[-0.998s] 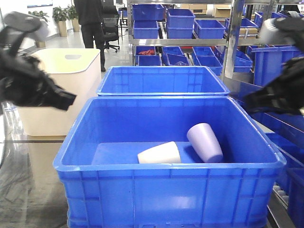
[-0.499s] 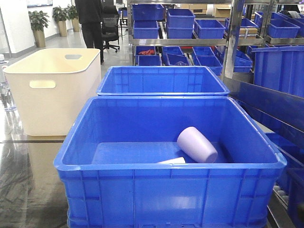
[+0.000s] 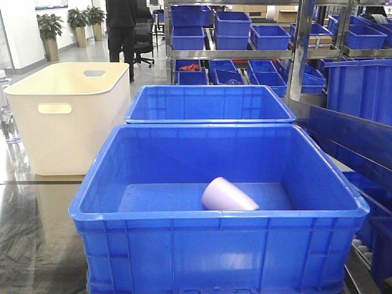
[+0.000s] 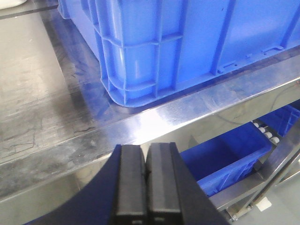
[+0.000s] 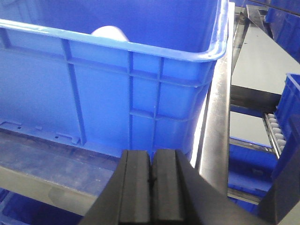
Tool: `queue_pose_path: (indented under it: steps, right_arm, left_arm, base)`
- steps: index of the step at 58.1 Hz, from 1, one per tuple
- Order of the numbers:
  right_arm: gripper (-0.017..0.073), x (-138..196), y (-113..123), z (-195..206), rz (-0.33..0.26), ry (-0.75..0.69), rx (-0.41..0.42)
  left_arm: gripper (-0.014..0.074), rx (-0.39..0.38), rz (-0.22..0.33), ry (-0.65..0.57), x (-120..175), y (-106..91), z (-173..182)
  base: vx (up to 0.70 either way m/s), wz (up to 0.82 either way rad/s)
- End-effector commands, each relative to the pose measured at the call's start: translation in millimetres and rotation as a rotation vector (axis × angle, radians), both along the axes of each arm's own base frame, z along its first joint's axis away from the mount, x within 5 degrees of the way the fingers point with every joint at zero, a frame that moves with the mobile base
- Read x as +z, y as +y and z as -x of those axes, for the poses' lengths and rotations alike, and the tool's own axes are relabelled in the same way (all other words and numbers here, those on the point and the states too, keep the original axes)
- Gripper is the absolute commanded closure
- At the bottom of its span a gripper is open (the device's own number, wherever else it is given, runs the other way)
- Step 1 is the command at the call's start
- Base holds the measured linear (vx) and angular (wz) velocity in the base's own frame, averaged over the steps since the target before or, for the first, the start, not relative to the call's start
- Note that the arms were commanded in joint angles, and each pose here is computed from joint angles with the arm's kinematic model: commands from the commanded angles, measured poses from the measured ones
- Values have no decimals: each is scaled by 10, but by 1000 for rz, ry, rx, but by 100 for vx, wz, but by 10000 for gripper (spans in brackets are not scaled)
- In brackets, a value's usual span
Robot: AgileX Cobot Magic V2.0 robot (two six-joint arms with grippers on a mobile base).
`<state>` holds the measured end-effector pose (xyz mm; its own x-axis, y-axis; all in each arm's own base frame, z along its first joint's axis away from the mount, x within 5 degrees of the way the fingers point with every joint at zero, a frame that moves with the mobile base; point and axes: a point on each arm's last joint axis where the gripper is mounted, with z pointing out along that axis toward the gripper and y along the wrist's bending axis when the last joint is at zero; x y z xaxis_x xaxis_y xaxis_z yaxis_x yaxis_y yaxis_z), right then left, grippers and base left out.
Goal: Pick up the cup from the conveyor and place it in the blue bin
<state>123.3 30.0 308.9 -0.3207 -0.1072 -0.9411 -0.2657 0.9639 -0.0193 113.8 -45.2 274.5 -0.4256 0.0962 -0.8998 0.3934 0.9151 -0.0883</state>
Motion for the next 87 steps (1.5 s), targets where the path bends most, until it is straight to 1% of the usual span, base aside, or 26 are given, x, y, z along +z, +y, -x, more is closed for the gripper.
queue_pose_path:
  steps: [1, 31, 35, 42, 44, 48, 49, 50, 53, 54, 55, 58, 63, 68, 70, 73, 75, 77, 83, 87]
  right_arm:
    - [568, 174, -15, -18, -23, -114, -20]
    - [568, 174, -15, -19, -22, -114, -19]
    - [568, 174, -15, -19, -22, -114, -19]
    - [568, 174, -15, -19, -21, -114, -19]
    - [568, 173, -15, -18, -21, -113, -19]
    - [568, 173, -15, -18, -21, -113, -19]
    - [568, 173, -15, -18, -21, -113, -19]
    - [568, 173, -15, -18, -21, -113, -19]
    - [568, 173, -15, -18, -21, -113, -19]
    - [568, 173, -15, -18, -21, -113, -19]
    - [568, 173, -15, -18, -21, -113, -19]
    - [568, 173, -15, -18, -21, -113, -19]
    - [568, 173, -15, -18, -21, -113, -19]
    - [568, 173, -15, -18, -21, -113, -19]
    - [568, 173, -15, -18, -21, -113, -19]
    - [568, 170, -14, -20, -20, -110, -19]
    - [568, 168, -14, -16, -20, -108, -18]
    - [568, 167, -14, -15, -20, -107, -18]
    - [568, 160, -13, -16, -18, -99, -16]
    - [568, 160, -13, -16, -18, -99, -16]
  left_arm:
    - [599, 26, 41, -71, 134, 4, -31]
    - [599, 26, 38, -71, 131, 5, -30]
    - [599, 25, 24, -76, 130, 9, -32]
    - [599, 25, -35, -114, 140, 43, 5]
    - [599, 32, -40, -129, 135, 60, 41]
    - [599, 63, -56, -192, 109, 118, 133]
    - [599, 75, -46, -212, 108, 135, 165]
    - [599, 85, -53, -239, 90, 155, 196]
    - [599, 121, -45, -299, 12, 203, 268]
    - [599, 128, -53, -330, -2, 221, 303]
    - [599, 146, -55, -347, -85, 244, 329]
    - [599, 178, -70, -418, -168, 292, 412]
    - [599, 229, -109, -495, -368, 353, 518]
    - [599, 300, -114, -555, -549, 402, 587]
    - [599, 327, -107, -564, -632, 416, 607]
    - [599, 366, -96, -538, -737, 435, 580]
    - [599, 391, -71, -515, -766, 446, 571]
    - [599, 406, -72, -495, -778, 454, 571]
    - [599, 418, -91, -527, -752, 463, 572]
    - [599, 420, -87, -540, -736, 463, 574]
  base:
    - [0, 0]
    - [0, 0]
    - [0, 0]
    - [0, 0]
    - [0, 0]
    - [0, 0]
    - [0, 0]
    - [0, 0]
    - [0, 0]
    - [0, 0]
    - [0, 0]
    - [0, 0]
    - [0, 0]
    - [0, 0]
    - [0, 0]
    - [0, 0]
    - [0, 0]
    - [0, 1]
    - [0, 0]
    - [0, 0]
